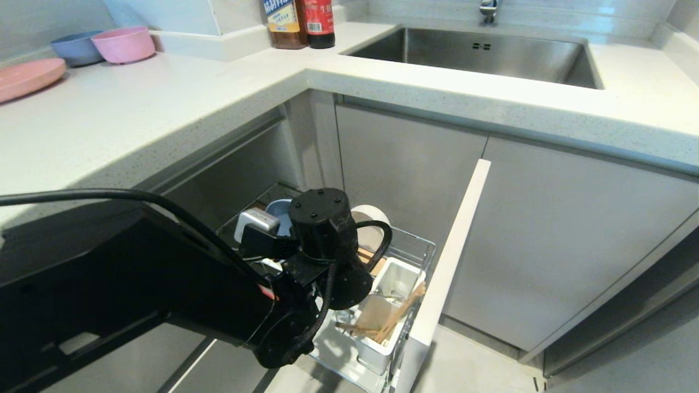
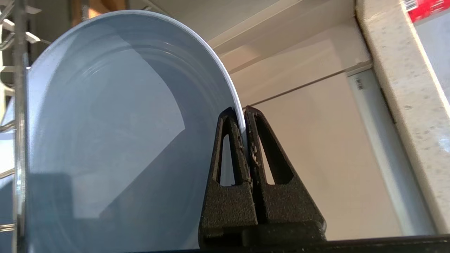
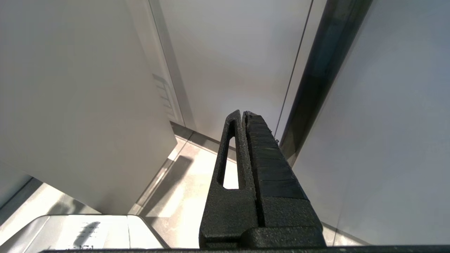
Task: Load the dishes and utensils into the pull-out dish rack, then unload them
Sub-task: Pick up the plate and place it in the cupboard
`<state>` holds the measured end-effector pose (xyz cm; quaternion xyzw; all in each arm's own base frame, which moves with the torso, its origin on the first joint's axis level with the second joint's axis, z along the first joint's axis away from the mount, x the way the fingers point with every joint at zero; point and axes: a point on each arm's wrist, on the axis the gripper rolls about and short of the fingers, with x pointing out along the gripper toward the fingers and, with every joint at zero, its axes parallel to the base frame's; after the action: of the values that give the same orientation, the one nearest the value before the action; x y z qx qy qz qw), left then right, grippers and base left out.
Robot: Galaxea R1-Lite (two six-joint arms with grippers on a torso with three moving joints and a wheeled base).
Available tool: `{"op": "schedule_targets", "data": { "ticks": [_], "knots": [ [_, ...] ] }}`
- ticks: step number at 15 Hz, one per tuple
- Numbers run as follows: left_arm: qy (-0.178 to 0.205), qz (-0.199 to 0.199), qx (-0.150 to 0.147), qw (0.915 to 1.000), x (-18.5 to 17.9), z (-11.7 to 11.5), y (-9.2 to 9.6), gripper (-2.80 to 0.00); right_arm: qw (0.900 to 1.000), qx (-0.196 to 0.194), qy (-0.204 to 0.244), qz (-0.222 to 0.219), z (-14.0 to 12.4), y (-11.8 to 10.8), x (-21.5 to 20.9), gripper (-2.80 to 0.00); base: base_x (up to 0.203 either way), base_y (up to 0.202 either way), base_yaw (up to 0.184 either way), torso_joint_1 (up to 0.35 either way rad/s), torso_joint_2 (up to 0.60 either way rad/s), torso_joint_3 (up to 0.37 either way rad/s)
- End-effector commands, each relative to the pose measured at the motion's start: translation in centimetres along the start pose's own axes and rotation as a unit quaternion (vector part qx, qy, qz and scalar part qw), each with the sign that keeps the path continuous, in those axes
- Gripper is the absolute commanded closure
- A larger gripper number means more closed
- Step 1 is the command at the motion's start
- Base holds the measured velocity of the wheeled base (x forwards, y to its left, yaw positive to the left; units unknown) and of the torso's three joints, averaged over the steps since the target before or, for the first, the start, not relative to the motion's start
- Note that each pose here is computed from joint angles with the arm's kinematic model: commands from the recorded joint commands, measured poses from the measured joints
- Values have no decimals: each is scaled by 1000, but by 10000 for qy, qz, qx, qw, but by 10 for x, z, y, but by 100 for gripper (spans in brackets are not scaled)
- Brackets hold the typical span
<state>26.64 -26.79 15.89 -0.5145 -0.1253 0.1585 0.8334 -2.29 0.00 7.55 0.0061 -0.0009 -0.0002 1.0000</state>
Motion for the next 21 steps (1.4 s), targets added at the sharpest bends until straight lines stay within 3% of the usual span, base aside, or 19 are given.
{"op": "schedule_targets", "data": {
  "ticks": [1,5,10,11,16,21],
  "knots": [
    [-15,54,-20,10000,1,-2,3,0,10000,0,9,2,0,0,0,0,0,0,0,0,0,0],
    [80,236,71,9997,1,-5,11,0,10000,0,10,2,0,0,0,0,0,0,0,0,0,0],
    [78,236,8,9997,0,-1,8,0,10000,0,9,2,0,0,0,0,0,0,0,0,0,0],
    [78,236,12,9997,0,0,7,-280,10000,0,15,2,0,0,0,0,0,0,0,0,0,0],
    [71,253,67,9996,-1,3,5,-280,10000,0,11,2,0,0,0,0,0,0,0,0,0,0],
    [225,283,334,9988,-12,15,-3,-280,10000,0,9,2,0,0,0,0,0,0,0,0,0,0]
  ]
}}
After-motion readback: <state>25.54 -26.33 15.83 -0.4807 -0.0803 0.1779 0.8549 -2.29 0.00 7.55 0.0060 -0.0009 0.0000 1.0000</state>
